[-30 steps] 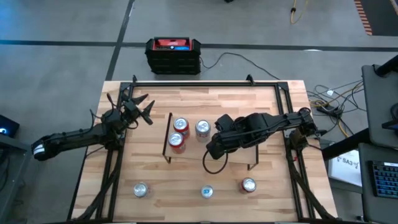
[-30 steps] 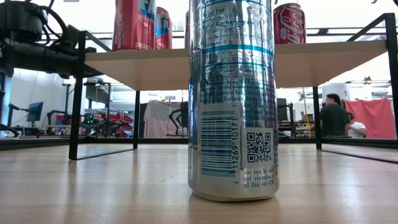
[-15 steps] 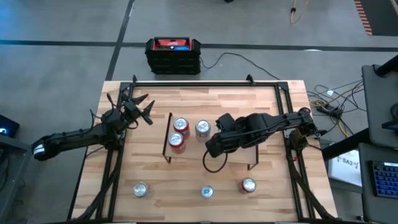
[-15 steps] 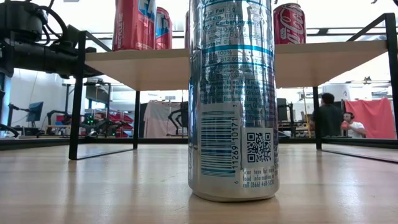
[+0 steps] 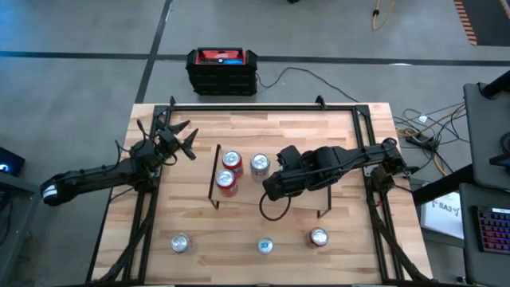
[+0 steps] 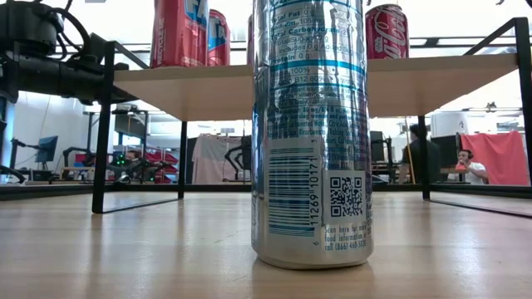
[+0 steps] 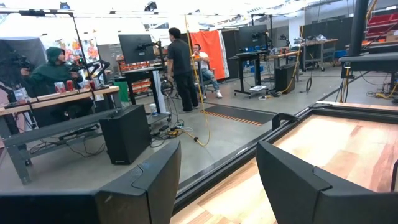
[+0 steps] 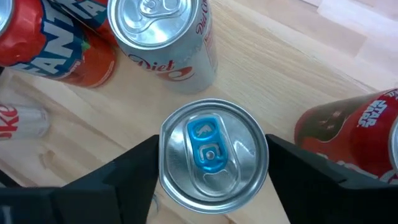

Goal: Place canned beverage on shelf
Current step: Put the right blue soda can on the shelf

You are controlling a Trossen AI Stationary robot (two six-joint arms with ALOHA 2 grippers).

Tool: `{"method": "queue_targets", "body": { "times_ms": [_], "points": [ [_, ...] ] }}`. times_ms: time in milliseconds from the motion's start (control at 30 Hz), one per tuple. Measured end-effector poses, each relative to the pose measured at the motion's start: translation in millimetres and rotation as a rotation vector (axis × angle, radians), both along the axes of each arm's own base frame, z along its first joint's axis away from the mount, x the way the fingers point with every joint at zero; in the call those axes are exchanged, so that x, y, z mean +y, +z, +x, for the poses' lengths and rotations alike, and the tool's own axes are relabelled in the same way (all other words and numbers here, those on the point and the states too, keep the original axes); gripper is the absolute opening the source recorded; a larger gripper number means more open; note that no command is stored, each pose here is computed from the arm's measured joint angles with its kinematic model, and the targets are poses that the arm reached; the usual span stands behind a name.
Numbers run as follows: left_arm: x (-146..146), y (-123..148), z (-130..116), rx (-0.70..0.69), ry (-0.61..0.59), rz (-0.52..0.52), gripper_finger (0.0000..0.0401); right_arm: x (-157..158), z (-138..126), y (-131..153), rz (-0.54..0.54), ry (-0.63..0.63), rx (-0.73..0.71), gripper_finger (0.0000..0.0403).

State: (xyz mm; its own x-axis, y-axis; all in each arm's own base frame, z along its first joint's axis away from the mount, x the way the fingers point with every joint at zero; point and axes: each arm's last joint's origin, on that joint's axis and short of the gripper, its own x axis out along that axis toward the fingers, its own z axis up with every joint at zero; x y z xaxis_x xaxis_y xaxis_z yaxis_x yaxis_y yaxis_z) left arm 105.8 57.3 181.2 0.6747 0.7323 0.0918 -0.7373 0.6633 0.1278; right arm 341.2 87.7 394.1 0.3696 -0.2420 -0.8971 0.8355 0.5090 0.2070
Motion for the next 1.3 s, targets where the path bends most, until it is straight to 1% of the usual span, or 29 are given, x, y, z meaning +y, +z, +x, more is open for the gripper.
{"method": "queue_targets", "body": {
  "times_ms": [133, 400, 500, 867, 1167, 1300],
  "points": [
    [0.0, 0.1, 0.0, 0.000, 0.000, 0.000, 0.0195, 0.1, 0.3, -0.8, 0.021, -0.054, -0.012, 0.0259],
    [0.0, 0.0, 0.0, 0.000, 0.000, 0.000, 0.0195, 0.0, 0.2, -0.9, 0.108, -0.274, -0.070, 0.0258],
    [0.0, 0.1, 0.0, -0.001, 0.000, 0.000, 0.0195, 0.1, 0.5, -1.2, 0.133, -0.334, -0.086, 0.0258],
    [-0.1, 0.0, 0.0, 0.000, 0.000, 0.000, 0.0195, 1.4, 0.4, -1.4, 0.195, -0.406, -0.095, 0.0258],
    [0.0, 0.0, 0.0, 0.000, 0.000, 0.000, 0.0195, 1.3, -2.9, 1.8, 0.207, -0.402, -0.097, 0.0258],
    [0.0, -0.1, 0.0, 0.000, 0.000, 0.000, 0.0195, 0.6, -5.3, 4.1, 0.199, -0.371, -0.093, 0.0258]
  ]
}}
